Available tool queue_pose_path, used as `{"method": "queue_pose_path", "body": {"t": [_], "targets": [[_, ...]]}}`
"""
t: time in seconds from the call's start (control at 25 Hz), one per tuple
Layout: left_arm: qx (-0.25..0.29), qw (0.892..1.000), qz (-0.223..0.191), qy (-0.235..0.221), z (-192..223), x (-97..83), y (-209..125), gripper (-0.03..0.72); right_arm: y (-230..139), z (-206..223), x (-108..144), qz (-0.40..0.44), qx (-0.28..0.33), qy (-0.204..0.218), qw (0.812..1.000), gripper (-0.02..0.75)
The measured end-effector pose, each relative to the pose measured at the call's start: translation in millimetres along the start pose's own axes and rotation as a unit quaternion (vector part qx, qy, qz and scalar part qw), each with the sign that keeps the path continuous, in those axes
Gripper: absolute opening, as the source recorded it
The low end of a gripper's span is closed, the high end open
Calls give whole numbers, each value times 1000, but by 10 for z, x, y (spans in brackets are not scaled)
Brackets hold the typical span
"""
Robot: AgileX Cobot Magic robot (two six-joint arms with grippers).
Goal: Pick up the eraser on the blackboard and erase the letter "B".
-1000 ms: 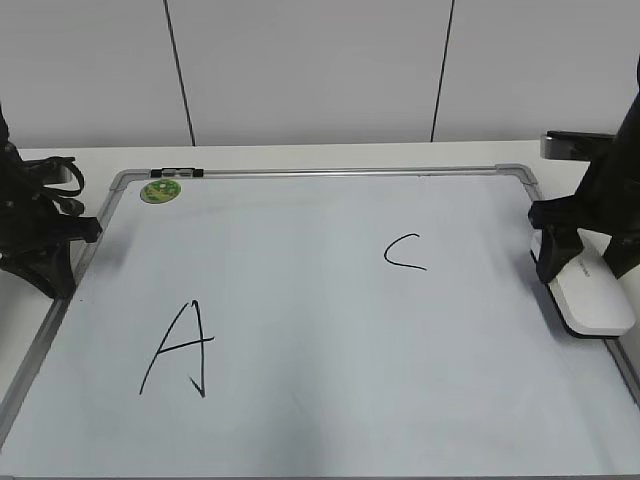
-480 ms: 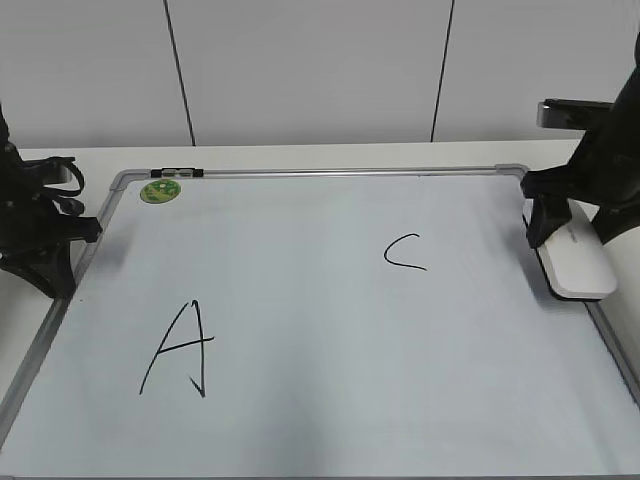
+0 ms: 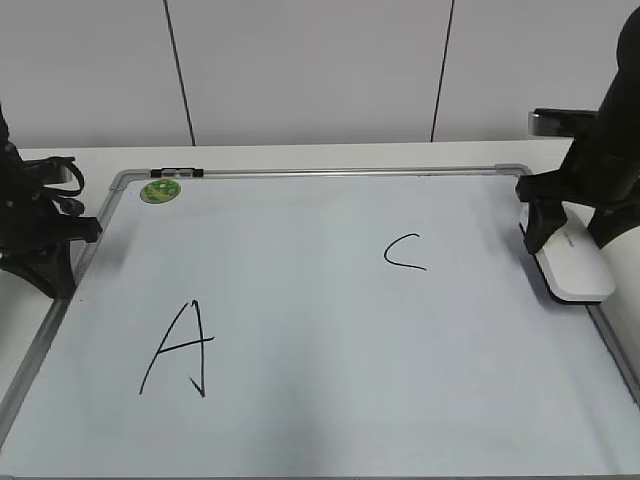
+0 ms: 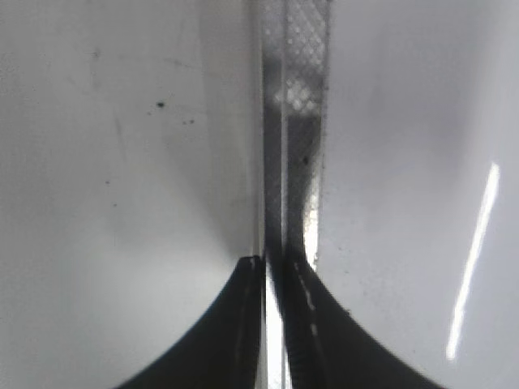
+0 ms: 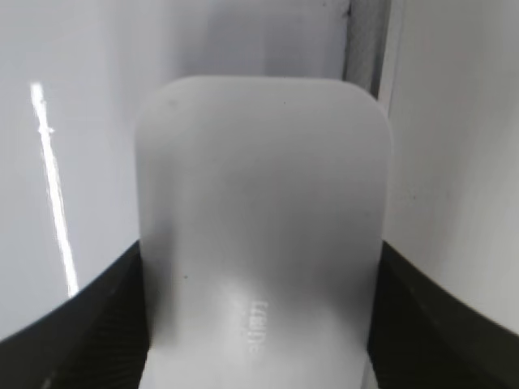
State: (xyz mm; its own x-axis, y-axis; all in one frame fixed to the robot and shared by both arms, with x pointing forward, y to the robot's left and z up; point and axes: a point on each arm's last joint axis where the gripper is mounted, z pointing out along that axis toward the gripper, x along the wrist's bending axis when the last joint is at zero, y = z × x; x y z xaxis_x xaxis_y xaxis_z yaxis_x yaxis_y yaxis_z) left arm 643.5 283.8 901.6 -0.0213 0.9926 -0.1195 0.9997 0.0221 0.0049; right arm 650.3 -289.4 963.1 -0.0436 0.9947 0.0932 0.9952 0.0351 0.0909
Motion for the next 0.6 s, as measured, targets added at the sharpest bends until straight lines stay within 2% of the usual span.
{"method": "queue_pose_path", "body": {"t": [0.28, 0.6], "targets": [[0, 1000, 0, 0, 0, 0, 0, 73, -26, 176, -18, 4, 40, 0, 999, 515], [0, 1000, 0, 0, 0, 0, 0, 73, -26, 198, -25, 5, 43, -2, 999, 531]]}}
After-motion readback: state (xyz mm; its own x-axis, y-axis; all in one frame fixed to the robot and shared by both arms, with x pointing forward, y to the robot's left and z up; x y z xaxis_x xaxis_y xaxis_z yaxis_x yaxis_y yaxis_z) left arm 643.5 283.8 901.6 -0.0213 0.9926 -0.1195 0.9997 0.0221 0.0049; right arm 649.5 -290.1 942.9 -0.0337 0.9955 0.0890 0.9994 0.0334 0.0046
